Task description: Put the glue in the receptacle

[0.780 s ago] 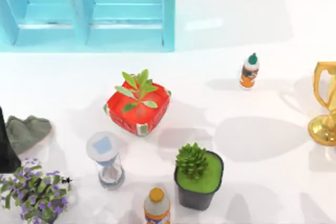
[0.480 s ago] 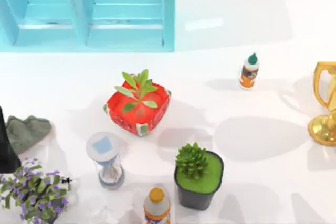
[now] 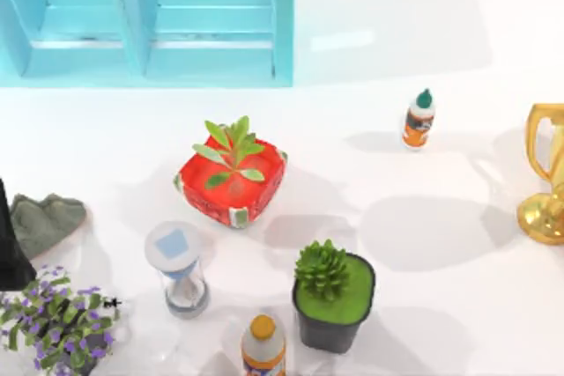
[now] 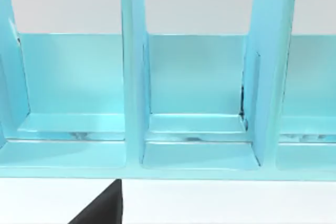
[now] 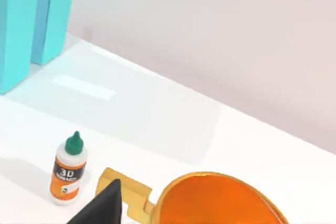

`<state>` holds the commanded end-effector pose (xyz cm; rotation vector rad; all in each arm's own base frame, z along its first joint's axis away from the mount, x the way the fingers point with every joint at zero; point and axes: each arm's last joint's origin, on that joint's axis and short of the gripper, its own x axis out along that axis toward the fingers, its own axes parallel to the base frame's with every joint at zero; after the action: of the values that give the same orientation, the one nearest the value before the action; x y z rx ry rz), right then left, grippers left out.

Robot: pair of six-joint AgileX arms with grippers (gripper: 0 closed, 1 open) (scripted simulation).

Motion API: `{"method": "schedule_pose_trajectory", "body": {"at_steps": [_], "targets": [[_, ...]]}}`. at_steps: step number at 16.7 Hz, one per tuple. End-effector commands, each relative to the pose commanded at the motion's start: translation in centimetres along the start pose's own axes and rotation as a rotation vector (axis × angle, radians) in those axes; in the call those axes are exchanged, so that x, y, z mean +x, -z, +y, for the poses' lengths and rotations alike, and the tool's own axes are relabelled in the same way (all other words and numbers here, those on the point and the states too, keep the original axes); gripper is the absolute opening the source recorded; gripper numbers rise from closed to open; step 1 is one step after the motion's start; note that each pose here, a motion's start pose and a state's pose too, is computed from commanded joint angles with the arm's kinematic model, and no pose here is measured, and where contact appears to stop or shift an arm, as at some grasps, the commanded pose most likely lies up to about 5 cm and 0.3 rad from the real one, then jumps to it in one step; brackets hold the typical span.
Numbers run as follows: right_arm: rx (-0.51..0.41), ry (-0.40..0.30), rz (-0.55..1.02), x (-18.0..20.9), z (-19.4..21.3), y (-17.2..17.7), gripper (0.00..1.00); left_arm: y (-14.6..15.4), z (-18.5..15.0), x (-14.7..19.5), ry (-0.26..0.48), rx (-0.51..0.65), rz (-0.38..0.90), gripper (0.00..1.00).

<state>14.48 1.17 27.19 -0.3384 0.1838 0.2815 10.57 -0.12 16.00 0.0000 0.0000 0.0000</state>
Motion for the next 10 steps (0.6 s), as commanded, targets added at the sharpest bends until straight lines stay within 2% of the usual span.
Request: {"method": "schedule_pose_trajectory", "body": {"at_steps": [3, 6, 10], "targets": [[-0.153, -0.162, 0.063, 3.6, -1.7, -4.4, 1.0, 0.0, 0.0, 0.0, 0.0, 0.0, 0.0, 1.0], [-0.3, -0.348, 0.109, 9.2, -3.2, -7.5, 1.0, 0.0, 0.0, 0.0, 0.0, 0.0, 0.0, 1.0], [-0.449, -0.612, 0.142, 18.4, -4.4, -8.0, 1.0, 0.0, 0.0, 0.0, 0.0, 0.0, 0.0, 1.0]]}}
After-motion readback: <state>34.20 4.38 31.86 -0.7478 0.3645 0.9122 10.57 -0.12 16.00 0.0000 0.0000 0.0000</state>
